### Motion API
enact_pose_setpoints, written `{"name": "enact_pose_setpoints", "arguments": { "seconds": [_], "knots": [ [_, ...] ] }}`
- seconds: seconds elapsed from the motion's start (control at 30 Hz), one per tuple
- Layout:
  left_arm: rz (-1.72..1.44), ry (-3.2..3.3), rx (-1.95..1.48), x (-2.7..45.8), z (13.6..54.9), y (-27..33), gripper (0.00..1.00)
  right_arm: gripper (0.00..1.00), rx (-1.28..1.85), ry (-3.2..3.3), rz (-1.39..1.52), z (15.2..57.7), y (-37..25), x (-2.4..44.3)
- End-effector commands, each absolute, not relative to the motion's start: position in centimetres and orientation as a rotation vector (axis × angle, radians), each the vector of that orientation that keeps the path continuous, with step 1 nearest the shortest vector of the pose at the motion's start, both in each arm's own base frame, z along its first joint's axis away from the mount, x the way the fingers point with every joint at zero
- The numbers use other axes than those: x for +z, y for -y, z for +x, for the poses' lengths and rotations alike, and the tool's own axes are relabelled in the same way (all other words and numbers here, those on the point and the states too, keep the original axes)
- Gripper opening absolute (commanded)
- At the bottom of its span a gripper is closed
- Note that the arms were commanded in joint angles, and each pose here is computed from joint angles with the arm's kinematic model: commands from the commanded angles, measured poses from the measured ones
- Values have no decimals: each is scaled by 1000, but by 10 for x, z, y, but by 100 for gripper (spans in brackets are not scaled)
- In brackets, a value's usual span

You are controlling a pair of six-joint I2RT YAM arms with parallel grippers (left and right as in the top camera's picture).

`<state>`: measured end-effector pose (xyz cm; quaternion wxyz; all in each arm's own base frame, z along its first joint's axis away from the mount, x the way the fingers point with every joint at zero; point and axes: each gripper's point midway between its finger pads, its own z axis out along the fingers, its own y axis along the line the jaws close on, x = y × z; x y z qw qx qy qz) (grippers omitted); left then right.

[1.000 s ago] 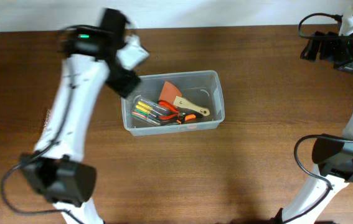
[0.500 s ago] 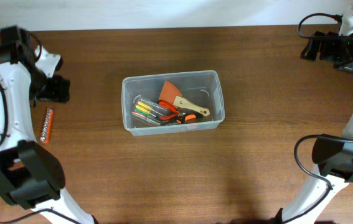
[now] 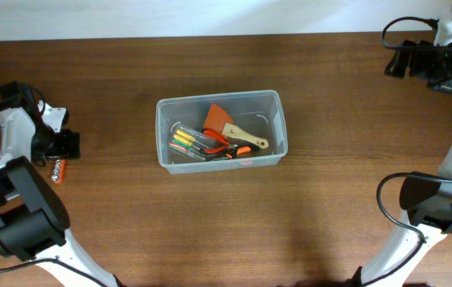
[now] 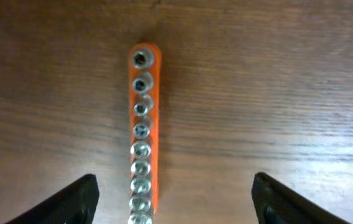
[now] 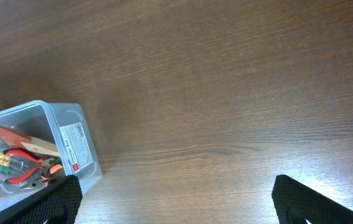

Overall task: Pack container
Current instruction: 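Move the left gripper to the orange socket-bit strip and grasp it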

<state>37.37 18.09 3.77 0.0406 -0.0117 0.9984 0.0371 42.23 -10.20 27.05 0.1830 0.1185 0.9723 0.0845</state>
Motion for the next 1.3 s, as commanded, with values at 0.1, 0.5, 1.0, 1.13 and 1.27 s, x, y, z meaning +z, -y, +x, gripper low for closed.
{"name": "enact_pose_setpoints", "arguments": {
  "seconds": [0.1, 0.5, 1.0, 1.13, 1.27],
  "knots": [
    [10, -3075, 108, 10, 368, -181, 73, 98, 265, -2748, 336, 424, 99, 268],
    [-64, -3135, 46, -26, 358, -188, 70, 98, 265, -2748, 336, 424, 99, 268],
    [-67, -3143, 31, -31, 357, -187, 25, 98, 265, -2748, 336, 424, 99, 268],
    [-67, -3143, 30, -31, 357, -187, 10, 98, 266, -2749, 336, 424, 99, 268],
    [-68, -3146, 27, -27, 358, -187, 4, 98, 265, -2748, 336, 424, 99, 268]
  ]
}}
